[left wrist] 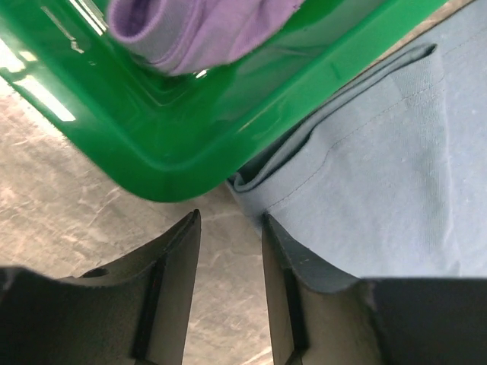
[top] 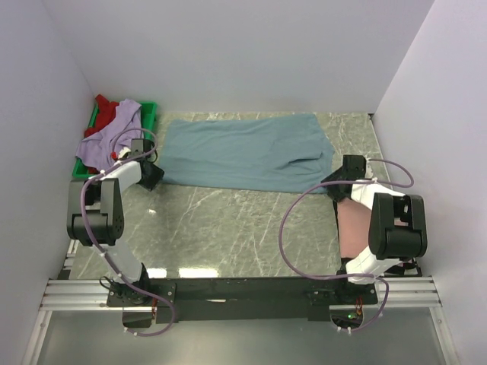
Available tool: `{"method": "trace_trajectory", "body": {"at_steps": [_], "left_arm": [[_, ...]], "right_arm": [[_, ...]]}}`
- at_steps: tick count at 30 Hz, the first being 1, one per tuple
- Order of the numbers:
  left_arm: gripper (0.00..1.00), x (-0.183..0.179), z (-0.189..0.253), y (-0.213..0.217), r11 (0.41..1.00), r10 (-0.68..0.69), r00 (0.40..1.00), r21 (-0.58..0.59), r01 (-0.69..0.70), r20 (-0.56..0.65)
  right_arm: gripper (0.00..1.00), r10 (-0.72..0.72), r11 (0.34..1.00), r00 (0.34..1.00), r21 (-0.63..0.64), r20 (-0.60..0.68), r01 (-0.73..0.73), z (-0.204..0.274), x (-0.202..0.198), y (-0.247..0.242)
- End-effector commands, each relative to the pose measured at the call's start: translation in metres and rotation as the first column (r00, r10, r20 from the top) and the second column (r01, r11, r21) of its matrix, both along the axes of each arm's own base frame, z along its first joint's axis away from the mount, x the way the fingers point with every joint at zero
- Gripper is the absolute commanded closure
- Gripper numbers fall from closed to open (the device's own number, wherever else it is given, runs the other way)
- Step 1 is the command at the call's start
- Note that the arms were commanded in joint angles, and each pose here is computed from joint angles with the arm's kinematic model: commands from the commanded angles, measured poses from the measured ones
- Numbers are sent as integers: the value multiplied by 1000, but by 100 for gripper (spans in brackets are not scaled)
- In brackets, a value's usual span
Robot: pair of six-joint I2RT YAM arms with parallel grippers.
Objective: Fold and stack the t-shirts
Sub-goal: Fold the tshirt
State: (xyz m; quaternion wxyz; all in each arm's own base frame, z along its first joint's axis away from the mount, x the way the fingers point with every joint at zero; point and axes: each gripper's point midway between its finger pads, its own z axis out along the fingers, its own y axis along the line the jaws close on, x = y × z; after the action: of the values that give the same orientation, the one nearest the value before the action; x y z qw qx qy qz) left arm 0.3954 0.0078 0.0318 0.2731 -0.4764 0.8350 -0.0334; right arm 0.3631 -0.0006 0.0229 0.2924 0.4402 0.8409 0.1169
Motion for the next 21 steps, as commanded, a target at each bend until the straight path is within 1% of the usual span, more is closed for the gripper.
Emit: {"method": "trace_trajectory", "body": {"at_steps": [1,2,4,5,7,8,9,10,11,15,21], "left_arm": [[58,23,16,1,1000,13,998,17,-14,65],[61,26,16,0,1000,10,998,19,-11,66],[66,26,17,2,999,14,998,28,-16,61],[78,28,20,3,999,15,998,32,-18,65],[90,30,23,3,999,14,998,35,-16,69],[98,30,27,4,999,13,997,41,-16,72],[99,31,30,5,999,10,997,45,-14,75],[99,30,33,4,999,7,997,48,-11,76],[99,29,39,5,999,8,996,50,-13,83],[99,20,53,11,996,15,997,84,-21,73],[99,-4,62,15,995,27,997,95,-33,70]], "right_arm": [[49,6,1000,1000,-18,-19,-6,-4,7,0],[50,6,1000,1000,-20,-16,-6,-2,10,0],[58,12,1000,1000,-21,-17,-13,-2,10,1],[67,12,1000,1000,-22,-18,-13,0,10,0],[80,32,999,999,-5,-8,-32,5,11,5],[85,35,999,999,-8,-1,-35,9,12,5],[93,42,999,999,-13,-5,-42,14,10,5],[97,49,999,999,-15,-6,-49,17,9,5],[98,55,998,998,-22,5,-55,25,13,4],[99,76,996,997,-51,1,-76,46,6,-1],[99,97,995,995,-31,4,-96,59,-16,2]]}}
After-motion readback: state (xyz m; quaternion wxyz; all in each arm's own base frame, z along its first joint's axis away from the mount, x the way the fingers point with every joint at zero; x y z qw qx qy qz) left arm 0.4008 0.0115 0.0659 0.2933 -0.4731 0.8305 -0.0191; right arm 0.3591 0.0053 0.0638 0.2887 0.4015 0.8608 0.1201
